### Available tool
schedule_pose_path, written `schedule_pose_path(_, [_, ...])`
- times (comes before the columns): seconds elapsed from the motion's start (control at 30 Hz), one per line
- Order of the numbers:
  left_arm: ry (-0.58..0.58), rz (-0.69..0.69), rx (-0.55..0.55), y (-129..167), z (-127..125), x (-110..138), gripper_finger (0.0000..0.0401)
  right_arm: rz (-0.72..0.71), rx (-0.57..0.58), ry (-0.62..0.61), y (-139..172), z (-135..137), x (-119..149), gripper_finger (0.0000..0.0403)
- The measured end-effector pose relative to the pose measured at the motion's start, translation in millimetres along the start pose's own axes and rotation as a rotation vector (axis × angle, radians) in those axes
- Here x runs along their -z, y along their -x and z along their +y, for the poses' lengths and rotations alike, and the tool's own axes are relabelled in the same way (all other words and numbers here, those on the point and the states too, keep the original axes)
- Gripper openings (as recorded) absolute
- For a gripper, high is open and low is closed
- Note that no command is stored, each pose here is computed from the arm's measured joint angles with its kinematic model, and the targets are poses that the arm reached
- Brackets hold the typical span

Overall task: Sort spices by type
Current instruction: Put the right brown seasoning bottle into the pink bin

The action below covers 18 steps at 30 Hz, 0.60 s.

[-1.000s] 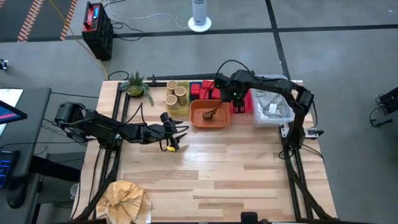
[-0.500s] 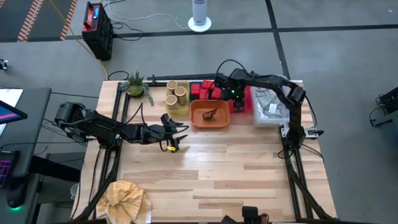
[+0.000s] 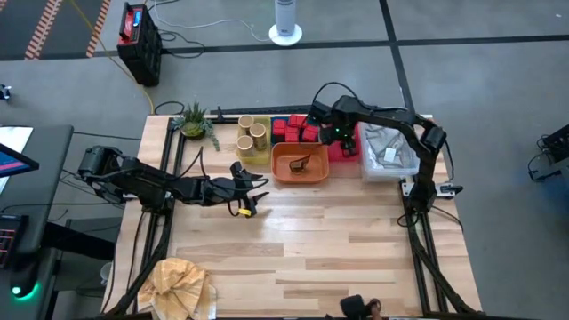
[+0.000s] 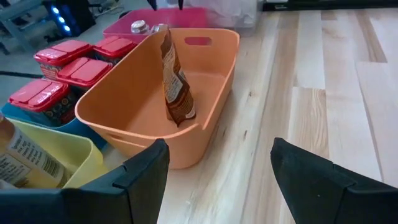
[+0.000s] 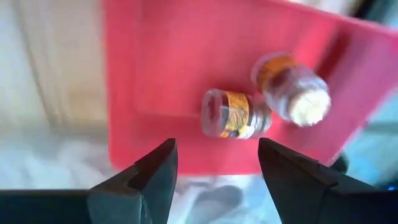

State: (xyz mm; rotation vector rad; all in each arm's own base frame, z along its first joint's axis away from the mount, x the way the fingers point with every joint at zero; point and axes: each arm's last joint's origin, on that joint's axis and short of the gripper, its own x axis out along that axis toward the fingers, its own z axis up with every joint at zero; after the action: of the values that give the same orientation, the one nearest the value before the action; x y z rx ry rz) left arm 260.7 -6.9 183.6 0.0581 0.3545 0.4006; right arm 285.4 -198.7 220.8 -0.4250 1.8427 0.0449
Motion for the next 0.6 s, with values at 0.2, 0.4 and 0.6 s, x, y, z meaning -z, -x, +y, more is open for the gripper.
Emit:
schedule_pose_path(0.2, [-0.026, 0.034, -0.002, 0, 0, 4, 0.027, -0.042, 0.061, -0.014, -6, -9, -6, 0.0253])
schedule_pose_path(0.4, [-0.066, 0.032, -0.001, 0, 0, 3, 0.027, -0.05, 0.0, -0.267, -10, -12, 2, 0.0241])
schedule_pose_path(0.6, [-0.065, 0.023, -0.001, 0, 0, 3, 0.027, -0.017, -0.061, -0.401, -22, -17, 9, 0.0256])
